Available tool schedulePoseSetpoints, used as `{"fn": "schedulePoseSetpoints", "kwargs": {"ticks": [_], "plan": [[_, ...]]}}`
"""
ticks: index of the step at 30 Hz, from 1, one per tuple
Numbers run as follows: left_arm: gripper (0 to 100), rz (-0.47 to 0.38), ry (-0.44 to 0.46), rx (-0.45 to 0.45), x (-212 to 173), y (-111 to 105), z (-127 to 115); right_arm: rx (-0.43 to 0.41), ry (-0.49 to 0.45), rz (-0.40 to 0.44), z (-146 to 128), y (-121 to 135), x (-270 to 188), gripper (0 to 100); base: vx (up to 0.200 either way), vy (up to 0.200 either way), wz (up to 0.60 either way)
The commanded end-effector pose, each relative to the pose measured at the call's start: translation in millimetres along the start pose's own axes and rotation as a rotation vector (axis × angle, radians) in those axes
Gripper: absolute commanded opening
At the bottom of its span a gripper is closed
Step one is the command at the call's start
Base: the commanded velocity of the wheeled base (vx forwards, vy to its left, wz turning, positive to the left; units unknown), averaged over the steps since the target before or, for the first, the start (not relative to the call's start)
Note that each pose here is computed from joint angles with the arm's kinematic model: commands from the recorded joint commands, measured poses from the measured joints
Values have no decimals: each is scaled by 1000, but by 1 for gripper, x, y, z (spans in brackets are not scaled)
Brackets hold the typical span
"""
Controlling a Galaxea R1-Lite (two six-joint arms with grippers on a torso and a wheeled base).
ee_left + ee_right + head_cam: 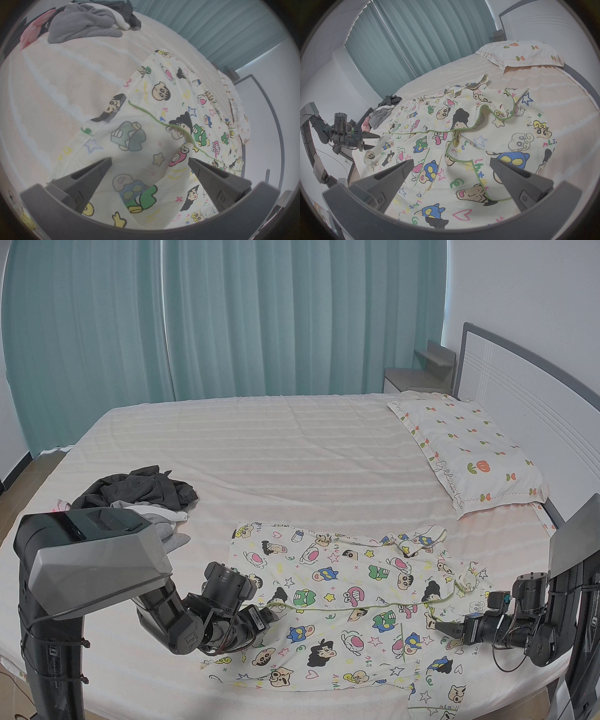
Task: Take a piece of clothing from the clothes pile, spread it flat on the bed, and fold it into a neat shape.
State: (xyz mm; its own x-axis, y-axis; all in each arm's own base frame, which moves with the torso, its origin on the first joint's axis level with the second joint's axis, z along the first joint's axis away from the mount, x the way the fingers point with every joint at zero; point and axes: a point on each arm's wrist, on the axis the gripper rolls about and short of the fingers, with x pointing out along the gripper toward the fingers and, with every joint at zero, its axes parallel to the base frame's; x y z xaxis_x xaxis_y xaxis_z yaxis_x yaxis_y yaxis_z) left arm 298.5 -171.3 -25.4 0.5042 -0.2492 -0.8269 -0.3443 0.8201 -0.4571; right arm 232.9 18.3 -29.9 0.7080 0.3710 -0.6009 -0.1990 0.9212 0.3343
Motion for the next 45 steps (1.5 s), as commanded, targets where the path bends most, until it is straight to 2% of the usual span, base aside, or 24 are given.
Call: {"fn": "schedulePoseSetpoints", "kwargs": {"ticks": [1,6,11,13,17,21,25,30,36,45], "plan": [[100,-28,-11,-23,-8,-22,7,-6,-13,4,1,0,1,100,0,0,0],[100,3,-6,27,-7,-28,-16,-6,-12,2,1,0,1,100,0,0,0],[100,34,-31,36,-8,-32,-26,-6,-12,2,1,0,1,100,0,0,0],[100,52,-64,19,-6,-32,-26,-6,-12,2,1,0,1,100,0,0,0],[100,51,-77,-45,-6,-32,-23,-5,-5,1,-1,0,1,100,0,0,0],[100,64,-65,-65,-9,-28,-24,-7,2,0,-2,-1,2,100,0,0,0],[100,120,-40,-73,-11,-23,-27,-8,1,0,-2,-1,1,100,0,0,0],[100,128,-48,-118,-13,-21,-27,-6,4,0,-2,-1,1,100,0,0,0],[100,179,-86,-123,-10,-13,-29,-6,4,0,-2,-1,1,100,0,0,0],[100,202,-110,-95,-4,-11,-29,-8,7,2,-3,0,1,100,0,0,0]]}}
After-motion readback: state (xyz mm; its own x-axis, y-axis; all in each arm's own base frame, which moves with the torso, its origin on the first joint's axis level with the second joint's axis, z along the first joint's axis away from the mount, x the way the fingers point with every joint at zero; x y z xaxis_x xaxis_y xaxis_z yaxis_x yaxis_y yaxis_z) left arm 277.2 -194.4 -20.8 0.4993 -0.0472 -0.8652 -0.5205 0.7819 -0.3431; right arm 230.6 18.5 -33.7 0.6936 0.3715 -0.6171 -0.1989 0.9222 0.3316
